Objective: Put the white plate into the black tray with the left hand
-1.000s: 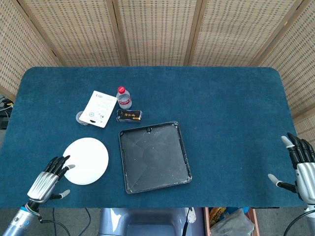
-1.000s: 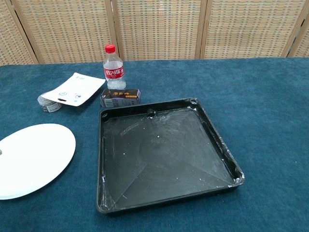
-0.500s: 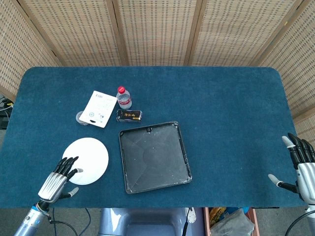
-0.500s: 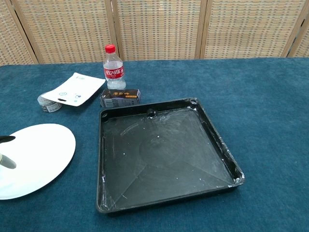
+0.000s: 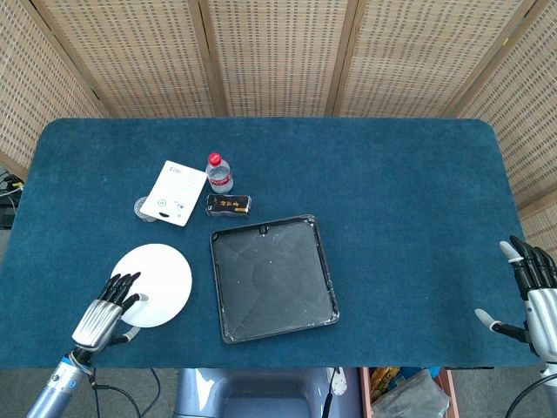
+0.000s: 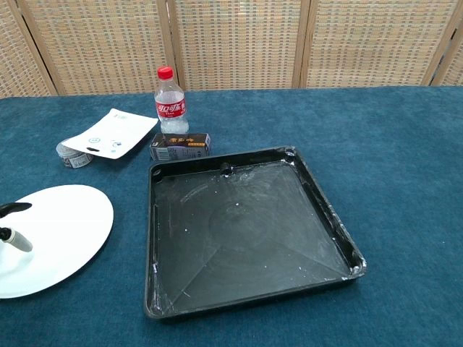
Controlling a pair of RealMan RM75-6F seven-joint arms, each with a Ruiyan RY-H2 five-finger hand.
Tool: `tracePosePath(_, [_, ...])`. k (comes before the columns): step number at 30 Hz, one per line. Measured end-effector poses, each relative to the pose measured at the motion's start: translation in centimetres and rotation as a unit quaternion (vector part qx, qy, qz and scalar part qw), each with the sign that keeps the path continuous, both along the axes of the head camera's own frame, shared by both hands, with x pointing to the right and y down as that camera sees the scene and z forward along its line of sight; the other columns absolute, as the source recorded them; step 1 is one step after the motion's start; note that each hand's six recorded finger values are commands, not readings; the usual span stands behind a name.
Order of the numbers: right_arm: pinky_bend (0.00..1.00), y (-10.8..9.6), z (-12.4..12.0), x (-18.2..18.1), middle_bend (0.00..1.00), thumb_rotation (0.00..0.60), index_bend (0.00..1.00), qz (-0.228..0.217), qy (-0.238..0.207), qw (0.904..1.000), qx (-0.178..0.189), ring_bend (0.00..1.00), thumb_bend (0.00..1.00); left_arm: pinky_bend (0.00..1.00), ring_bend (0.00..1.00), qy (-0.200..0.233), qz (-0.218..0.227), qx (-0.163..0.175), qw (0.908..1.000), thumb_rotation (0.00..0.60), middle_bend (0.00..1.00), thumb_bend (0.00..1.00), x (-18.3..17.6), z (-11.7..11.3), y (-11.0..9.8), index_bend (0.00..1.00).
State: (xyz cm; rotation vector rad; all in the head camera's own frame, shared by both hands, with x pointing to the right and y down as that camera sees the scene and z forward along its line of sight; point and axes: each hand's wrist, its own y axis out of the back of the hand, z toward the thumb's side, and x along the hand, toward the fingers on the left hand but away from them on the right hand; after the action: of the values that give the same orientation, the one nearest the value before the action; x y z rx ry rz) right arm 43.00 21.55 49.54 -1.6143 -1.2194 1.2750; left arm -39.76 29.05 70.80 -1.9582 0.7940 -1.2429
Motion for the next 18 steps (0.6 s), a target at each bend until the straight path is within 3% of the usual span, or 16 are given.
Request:
tracePosePath(8, [0.00, -0.1, 0.1, 0.0, 0.00, 0.600, 0.00, 0.002, -0.002, 1.0000, -0.001, 0.00, 0.00, 0.00, 0.00, -0.006, 0.000, 0.005, 1.0000, 0.600, 0.00, 0.40, 0.4, 0.6, -1.2, 0.41])
tracePosePath(18, [0.00, -0.2, 0.2, 0.1, 0.00, 0.600, 0.00, 0.003, -0.007, 1.0000, -0.003, 0.00, 0.00, 0.00, 0.00, 0.038, -0.038, 0.032, 0.9980, 0.600, 0.00, 0.44, 0.6, -0.5, -2.9, 0.67])
